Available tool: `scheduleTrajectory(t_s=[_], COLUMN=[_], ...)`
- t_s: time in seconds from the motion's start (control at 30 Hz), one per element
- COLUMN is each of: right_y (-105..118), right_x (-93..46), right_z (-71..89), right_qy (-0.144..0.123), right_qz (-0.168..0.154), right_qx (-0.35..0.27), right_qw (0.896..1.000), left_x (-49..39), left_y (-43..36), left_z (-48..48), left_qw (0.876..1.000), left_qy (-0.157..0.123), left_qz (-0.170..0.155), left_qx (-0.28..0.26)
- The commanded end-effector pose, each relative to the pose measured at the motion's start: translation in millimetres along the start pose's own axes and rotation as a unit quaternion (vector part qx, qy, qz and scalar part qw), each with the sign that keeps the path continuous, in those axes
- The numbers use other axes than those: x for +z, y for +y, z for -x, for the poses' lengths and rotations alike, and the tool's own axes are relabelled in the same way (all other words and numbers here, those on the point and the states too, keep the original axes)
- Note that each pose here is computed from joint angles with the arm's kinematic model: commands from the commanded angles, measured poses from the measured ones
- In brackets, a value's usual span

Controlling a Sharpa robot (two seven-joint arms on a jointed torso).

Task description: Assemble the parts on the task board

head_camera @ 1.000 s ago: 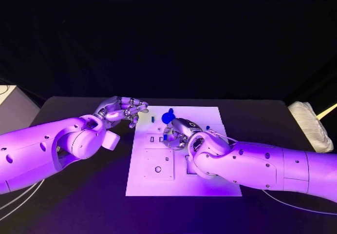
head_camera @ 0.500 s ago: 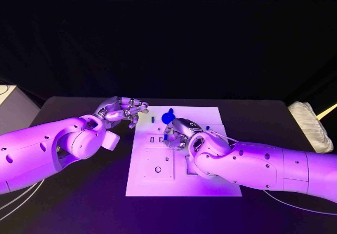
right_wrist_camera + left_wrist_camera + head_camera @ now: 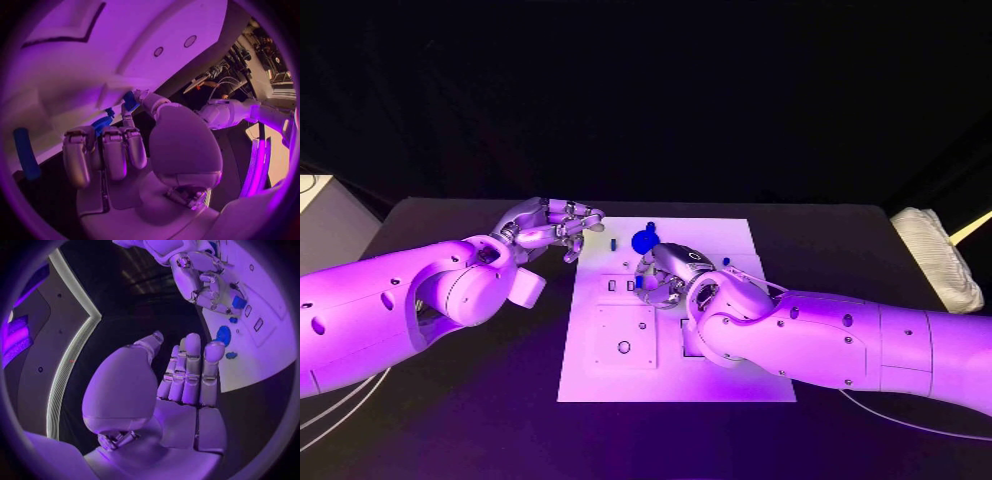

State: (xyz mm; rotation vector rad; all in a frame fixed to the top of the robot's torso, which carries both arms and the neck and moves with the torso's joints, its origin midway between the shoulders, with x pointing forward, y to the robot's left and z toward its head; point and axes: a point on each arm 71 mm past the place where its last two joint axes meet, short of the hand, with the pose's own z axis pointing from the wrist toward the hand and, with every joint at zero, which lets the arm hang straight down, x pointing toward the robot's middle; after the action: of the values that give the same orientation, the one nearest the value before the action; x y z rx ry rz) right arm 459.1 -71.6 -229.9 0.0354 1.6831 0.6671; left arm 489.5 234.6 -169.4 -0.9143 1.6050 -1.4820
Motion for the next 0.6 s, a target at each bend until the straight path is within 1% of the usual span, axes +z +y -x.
scheduleTrajectory(t_s=[0.03,0.43,0.6], right_y=[1.5,2.1,2.0], right_x=[-0.7,-1.0,-1.2], right_z=[-2.3,-0.9,0.5], right_qy=[0.009,0.0,-0.009], right_qz=[0.009,0.015,0.017], right_qx=[-0.006,0.001,0.005], right_qw=[1.0,1.0,1.0], left_x=[0.2,0.2,0.3], left_y=[-0.8,-0.4,-0.3], left_z=[-1.9,-1.6,-1.4], left_qw=[1.0,1.0,1.0], left_qy=[0.009,0.01,0.01], left_qz=[-0.002,-0.001,0.0], left_qx=[-0.002,-0.002,-0.002])
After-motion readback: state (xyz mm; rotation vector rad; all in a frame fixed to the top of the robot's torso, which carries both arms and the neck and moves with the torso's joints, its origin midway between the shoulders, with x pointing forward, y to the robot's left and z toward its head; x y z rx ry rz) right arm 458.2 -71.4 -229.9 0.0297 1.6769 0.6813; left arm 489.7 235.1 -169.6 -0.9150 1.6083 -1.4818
